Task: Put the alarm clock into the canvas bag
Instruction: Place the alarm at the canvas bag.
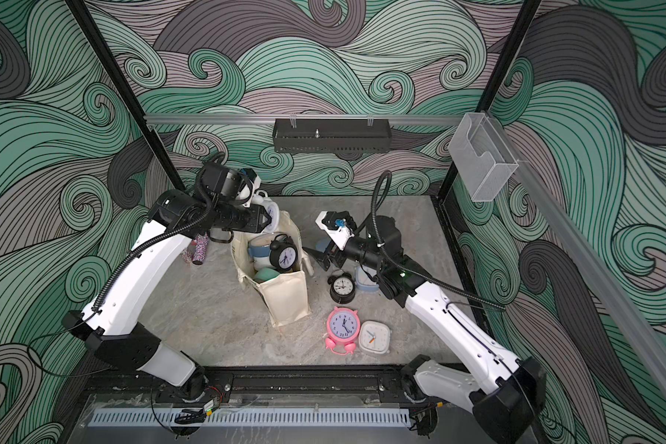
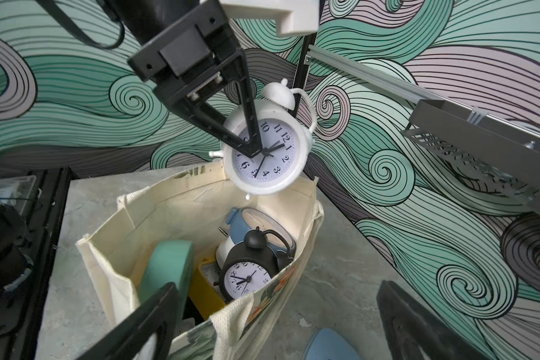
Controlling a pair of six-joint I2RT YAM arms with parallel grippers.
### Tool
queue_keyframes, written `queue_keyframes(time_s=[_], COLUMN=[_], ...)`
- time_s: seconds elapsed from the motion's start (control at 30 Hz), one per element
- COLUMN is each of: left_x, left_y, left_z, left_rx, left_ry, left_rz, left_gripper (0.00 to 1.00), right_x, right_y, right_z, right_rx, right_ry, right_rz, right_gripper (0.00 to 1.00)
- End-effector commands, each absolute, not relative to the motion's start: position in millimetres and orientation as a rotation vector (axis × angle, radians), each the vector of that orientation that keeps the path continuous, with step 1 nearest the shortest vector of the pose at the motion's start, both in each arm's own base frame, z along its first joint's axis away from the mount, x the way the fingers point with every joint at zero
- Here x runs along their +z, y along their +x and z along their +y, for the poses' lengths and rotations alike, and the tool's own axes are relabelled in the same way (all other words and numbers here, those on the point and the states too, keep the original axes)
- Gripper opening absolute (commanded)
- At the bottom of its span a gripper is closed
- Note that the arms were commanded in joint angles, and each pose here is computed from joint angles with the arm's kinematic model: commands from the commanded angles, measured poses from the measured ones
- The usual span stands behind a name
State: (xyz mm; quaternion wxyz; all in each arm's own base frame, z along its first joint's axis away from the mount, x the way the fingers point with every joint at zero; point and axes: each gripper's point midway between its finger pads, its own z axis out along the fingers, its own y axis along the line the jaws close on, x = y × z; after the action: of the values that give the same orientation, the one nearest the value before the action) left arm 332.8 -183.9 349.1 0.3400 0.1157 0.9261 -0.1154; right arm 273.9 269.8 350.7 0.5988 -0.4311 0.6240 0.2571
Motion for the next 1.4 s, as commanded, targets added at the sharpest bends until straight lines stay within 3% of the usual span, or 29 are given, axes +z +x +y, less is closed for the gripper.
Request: queue_keyframes(time_s=[0.0,0.4,0.9,1.37], left_x=[340.9,286.2,216.4,189.1], left_y=[344.8,363.9,388.3,334.9], left_z=[-158.1,-162.6,-158.5,-162.8], left_rx=[-0.039,0.178,0.394,0.183], left_ry=[0.407,0.854,1.138,1.207], left_rz=[2.392,2.337,2.511,2.674], left_gripper=[0.31,0.31,0.33,0.36], right_x=[362.9,324.5,310.6,305.9], right_y=[262.4,211.8,218.3,232.5], right_z=[258.4,224.5,211.3,200.3], right_rx=[0.722,0.814,0.785,0.733], right_ry=[-0.833,-0.763,-0.652,-0.536], right_rz=[1.481,1.621,1.755,1.895], right_gripper=[1.0,1.0,1.0,1.0])
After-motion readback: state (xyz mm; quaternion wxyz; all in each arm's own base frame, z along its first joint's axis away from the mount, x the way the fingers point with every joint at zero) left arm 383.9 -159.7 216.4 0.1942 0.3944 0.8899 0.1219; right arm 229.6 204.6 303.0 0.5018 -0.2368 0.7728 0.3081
